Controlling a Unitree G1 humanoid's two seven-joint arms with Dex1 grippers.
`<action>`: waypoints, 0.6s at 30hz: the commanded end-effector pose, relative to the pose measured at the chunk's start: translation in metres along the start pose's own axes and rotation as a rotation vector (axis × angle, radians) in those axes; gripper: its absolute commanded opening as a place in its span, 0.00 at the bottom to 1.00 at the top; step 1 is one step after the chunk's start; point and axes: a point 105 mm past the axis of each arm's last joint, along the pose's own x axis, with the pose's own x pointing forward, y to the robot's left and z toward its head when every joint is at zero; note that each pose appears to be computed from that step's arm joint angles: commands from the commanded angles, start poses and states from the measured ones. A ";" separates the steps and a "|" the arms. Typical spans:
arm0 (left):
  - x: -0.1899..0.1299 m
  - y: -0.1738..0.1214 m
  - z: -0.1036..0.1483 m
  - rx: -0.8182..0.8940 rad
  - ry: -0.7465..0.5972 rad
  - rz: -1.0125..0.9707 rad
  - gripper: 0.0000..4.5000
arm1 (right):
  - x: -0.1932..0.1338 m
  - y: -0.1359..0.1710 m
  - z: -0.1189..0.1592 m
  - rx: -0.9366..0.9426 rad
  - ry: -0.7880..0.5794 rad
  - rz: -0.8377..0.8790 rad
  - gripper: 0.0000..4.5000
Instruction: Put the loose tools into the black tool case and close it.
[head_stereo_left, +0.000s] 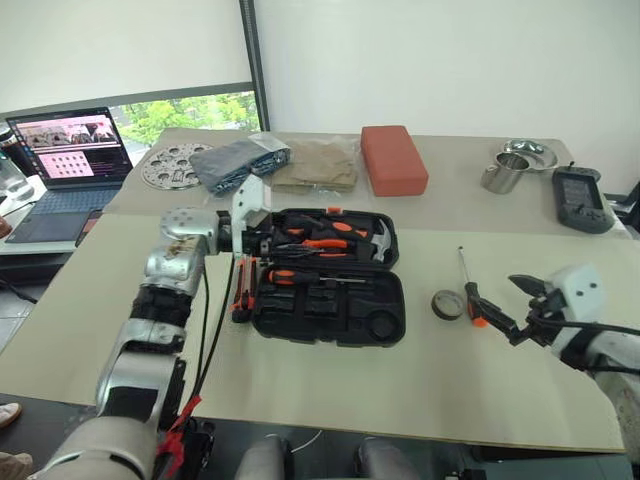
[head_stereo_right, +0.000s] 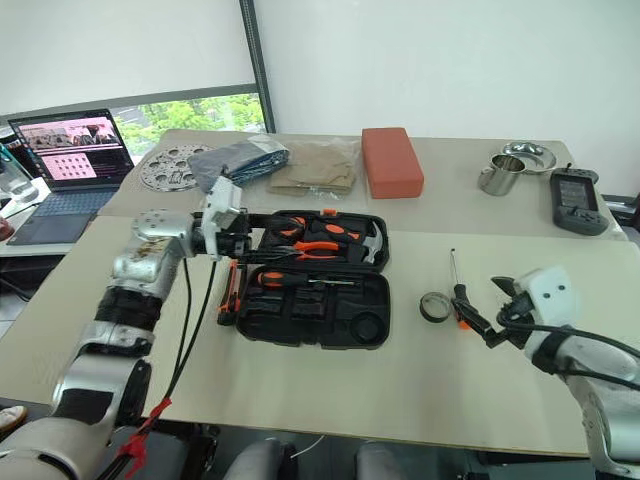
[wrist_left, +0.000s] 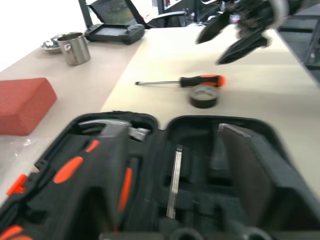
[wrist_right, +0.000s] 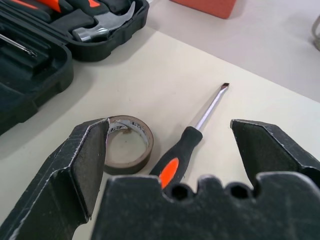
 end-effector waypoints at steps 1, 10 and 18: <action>-0.023 -0.009 0.015 0.031 0.023 0.061 1.00 | 0.003 -0.008 0.005 0.045 0.014 -0.020 1.00; -0.042 -0.058 0.044 -0.017 0.019 0.007 1.00 | 0.031 -0.029 -0.011 0.190 0.190 -0.133 1.00; -0.044 -0.078 0.052 -0.029 0.037 -0.054 1.00 | 0.044 -0.028 -0.023 0.237 0.304 -0.145 0.76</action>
